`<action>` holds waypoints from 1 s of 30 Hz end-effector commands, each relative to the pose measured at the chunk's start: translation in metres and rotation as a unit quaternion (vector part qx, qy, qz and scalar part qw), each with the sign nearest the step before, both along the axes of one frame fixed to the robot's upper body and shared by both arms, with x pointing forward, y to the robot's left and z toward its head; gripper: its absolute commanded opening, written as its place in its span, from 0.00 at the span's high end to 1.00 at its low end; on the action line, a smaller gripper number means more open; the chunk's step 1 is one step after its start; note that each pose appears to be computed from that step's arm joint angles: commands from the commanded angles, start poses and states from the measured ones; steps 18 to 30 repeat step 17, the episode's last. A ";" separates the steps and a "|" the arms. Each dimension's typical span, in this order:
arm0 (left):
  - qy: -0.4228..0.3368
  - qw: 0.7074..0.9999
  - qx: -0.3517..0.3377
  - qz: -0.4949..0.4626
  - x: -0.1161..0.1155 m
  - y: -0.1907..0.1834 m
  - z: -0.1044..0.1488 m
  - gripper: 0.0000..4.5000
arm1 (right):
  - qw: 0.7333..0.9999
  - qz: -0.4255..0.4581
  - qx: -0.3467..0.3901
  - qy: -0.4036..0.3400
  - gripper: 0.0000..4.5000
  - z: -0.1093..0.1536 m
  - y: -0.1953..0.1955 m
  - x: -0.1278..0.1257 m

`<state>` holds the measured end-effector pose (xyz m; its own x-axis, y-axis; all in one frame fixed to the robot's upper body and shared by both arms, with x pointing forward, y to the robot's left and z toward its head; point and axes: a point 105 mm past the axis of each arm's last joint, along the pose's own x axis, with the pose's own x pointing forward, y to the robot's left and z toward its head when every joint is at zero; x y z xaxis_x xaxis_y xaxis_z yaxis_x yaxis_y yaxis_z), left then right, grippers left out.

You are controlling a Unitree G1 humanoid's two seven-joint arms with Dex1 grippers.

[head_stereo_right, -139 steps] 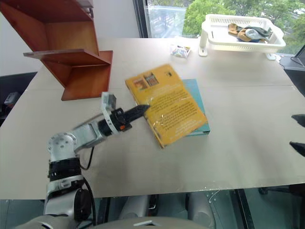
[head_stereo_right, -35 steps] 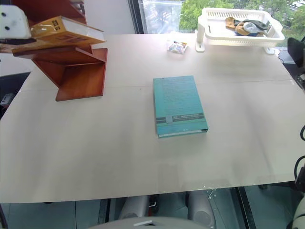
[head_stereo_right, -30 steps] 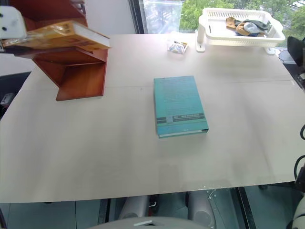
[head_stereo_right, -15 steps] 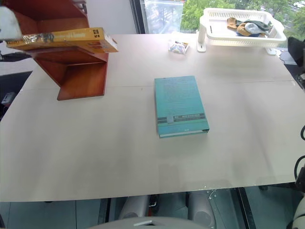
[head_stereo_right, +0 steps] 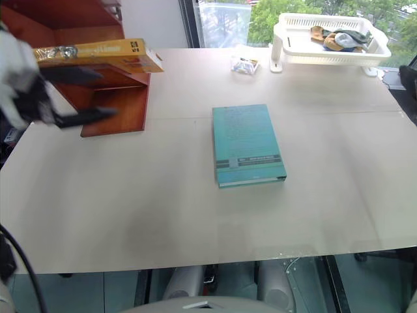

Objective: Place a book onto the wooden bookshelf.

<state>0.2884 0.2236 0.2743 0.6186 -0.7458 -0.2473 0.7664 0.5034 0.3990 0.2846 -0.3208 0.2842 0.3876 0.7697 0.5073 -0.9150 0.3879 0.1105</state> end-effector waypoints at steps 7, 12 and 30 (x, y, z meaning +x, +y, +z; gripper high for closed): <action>0.063 0.992 -0.083 0.071 0.009 -0.017 -0.086 0.10 | 0.978 -0.084 -0.183 0.046 0.00 -0.061 -0.018 -0.017; 0.102 0.987 -0.076 0.094 0.005 -0.015 -0.120 0.10 | 0.965 -0.114 -0.226 0.060 0.00 -0.081 -0.028 -0.024; 0.118 0.986 -0.076 0.091 -0.002 -0.015 -0.131 0.10 | 0.963 -0.131 -0.229 0.047 0.00 -0.082 -0.033 -0.025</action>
